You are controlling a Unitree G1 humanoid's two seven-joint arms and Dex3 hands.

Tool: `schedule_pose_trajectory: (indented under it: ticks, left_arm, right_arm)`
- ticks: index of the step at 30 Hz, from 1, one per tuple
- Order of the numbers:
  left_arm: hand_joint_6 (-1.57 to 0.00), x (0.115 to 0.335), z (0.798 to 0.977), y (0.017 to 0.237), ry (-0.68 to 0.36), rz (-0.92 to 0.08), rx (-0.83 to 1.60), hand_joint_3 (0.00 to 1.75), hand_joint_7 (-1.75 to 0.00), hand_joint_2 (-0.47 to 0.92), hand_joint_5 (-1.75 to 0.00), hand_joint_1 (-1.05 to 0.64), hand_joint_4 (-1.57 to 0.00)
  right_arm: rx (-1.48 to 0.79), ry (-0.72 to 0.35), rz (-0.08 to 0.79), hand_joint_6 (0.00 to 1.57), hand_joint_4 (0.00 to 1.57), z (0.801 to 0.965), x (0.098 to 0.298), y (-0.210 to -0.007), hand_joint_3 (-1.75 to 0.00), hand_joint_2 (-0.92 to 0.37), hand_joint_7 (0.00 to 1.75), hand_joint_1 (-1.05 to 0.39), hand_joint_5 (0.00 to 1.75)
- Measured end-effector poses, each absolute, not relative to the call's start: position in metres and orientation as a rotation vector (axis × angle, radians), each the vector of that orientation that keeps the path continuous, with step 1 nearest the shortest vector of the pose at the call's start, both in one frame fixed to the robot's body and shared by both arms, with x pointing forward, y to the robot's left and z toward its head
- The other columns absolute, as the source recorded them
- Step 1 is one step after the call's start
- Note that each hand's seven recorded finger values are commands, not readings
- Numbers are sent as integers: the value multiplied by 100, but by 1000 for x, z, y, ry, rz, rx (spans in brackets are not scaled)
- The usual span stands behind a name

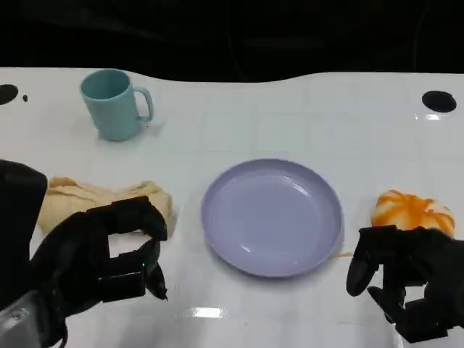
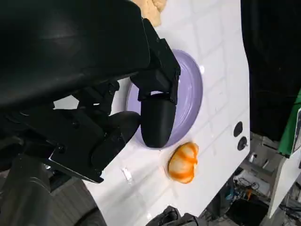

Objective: Grasp the towel on the left side of the plate with the left hand and place it into the plate.

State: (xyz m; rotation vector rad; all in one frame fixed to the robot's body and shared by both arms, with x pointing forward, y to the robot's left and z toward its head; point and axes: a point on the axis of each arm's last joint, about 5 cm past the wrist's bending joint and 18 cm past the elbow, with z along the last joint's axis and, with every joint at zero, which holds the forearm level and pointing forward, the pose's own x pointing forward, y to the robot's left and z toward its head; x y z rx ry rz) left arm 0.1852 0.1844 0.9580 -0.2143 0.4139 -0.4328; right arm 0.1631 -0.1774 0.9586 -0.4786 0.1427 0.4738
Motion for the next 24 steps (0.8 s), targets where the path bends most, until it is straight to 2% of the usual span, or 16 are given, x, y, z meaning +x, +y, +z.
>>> schedule_pose_trajectory:
  ticks: [4, 10, 14, 15, 16, 17, 21, 24]
  left_arm:
    - [-63, 185, 958, 184, 414, -433, -215, 122, -174, 60, -175, -8, -77]
    - [-64, 185, 958, 186, 405, -424, -230, 113, -153, 63, -168, -8, -72]
    - [-69, 185, 958, 186, 378, -399, -224, 115, -109, 50, -142, -10, -69]
    - [-71, 184, 958, 186, 364, -377, -210, 108, -89, 51, -132, -11, -66]
    - [-72, 183, 958, 186, 351, -356, -191, 105, -81, 52, -129, -11, -65]
    - [-71, 183, 959, 186, 338, -340, -173, 94, -67, 56, -121, -16, -60]
    - [-73, 181, 960, 187, 233, -297, -50, 29, -20, 87, -92, -28, -52]
    - [-65, 182, 962, 188, 178, -286, -6, 16, -8, 92, -82, -36, -44]
  right_arm:
    - [-480, 138, 475, 69, 72, 959, 163, -177, -111, -55, 147, 1, 174]
    - [-480, 136, 476, 69, 72, 959, 163, -177, -111, -55, 147, 1, 175]
    - [-480, 136, 477, 69, 73, 959, 163, -177, -111, -55, 147, 1, 175]
    - [-480, 136, 477, 69, 73, 959, 163, -177, -112, -55, 147, 1, 175]
    - [-480, 136, 478, 69, 73, 959, 163, -177, -112, -55, 147, 1, 175]
    - [-480, 136, 478, 69, 73, 959, 163, -177, -111, -55, 147, 1, 175]
    - [-483, 138, 482, 70, 73, 959, 163, -175, -111, -55, 146, 1, 175]
    - [-480, 133, 484, 70, 73, 960, 162, -174, -110, -55, 146, 1, 175]
